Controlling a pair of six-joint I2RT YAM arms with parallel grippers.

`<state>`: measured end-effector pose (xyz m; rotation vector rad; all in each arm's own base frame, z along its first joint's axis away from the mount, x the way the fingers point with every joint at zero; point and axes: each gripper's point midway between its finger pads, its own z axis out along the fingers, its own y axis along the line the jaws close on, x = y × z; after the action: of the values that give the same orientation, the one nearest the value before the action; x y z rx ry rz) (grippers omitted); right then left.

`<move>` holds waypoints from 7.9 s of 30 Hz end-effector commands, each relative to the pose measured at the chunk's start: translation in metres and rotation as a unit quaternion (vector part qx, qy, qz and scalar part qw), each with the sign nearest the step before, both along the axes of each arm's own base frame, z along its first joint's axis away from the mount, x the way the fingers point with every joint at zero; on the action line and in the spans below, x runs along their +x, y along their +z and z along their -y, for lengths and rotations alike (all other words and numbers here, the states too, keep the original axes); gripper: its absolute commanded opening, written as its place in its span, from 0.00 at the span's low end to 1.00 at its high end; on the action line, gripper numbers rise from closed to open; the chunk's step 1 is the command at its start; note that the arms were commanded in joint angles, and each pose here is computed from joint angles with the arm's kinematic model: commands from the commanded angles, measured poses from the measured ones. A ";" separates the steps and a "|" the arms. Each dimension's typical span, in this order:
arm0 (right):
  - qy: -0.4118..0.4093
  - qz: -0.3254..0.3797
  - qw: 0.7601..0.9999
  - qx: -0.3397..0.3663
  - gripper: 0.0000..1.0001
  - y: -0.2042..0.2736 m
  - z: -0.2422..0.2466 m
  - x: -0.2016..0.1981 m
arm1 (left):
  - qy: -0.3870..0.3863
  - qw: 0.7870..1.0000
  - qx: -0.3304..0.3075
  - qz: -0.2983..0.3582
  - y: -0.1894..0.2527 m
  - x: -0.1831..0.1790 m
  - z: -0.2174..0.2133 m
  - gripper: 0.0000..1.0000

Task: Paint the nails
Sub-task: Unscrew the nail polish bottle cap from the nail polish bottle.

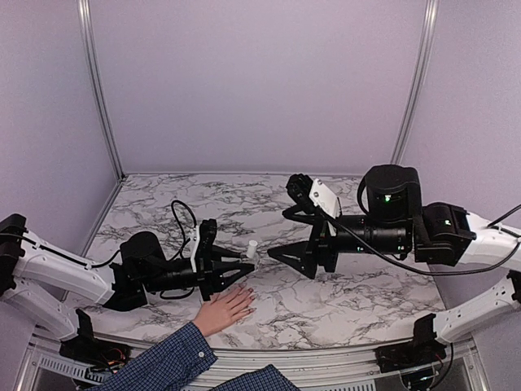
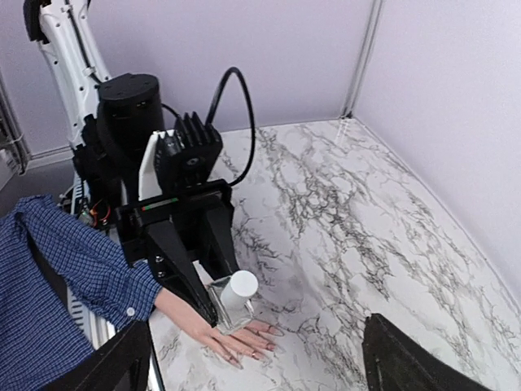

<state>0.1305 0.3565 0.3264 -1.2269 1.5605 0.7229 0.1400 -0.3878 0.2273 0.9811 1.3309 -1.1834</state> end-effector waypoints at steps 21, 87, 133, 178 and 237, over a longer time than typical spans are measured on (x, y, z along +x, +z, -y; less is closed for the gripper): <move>-0.116 -0.131 0.979 0.109 0.69 0.014 -0.041 0.058 | 0.147 0.986 -0.075 0.016 0.038 0.044 -0.011 0.00; -0.073 -0.128 0.980 0.135 0.31 0.023 -0.045 0.057 | 0.100 0.991 -0.074 0.043 0.053 0.023 0.000 0.00; 0.106 -0.082 0.983 0.127 0.00 0.036 -0.059 0.005 | -0.078 0.993 -0.076 0.051 0.066 -0.035 0.013 0.00; 0.255 -0.057 0.958 0.115 0.00 0.039 -0.049 -0.044 | -0.178 0.981 -0.060 0.051 0.075 -0.069 0.010 0.00; -0.174 -0.144 0.967 0.123 0.64 0.013 -0.056 0.105 | 0.238 0.971 -0.007 0.023 0.043 0.082 -0.029 0.00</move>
<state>0.2289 0.4052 0.3234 -0.7200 1.8158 0.8114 0.2152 -0.3550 0.2526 0.6654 1.4458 -0.7911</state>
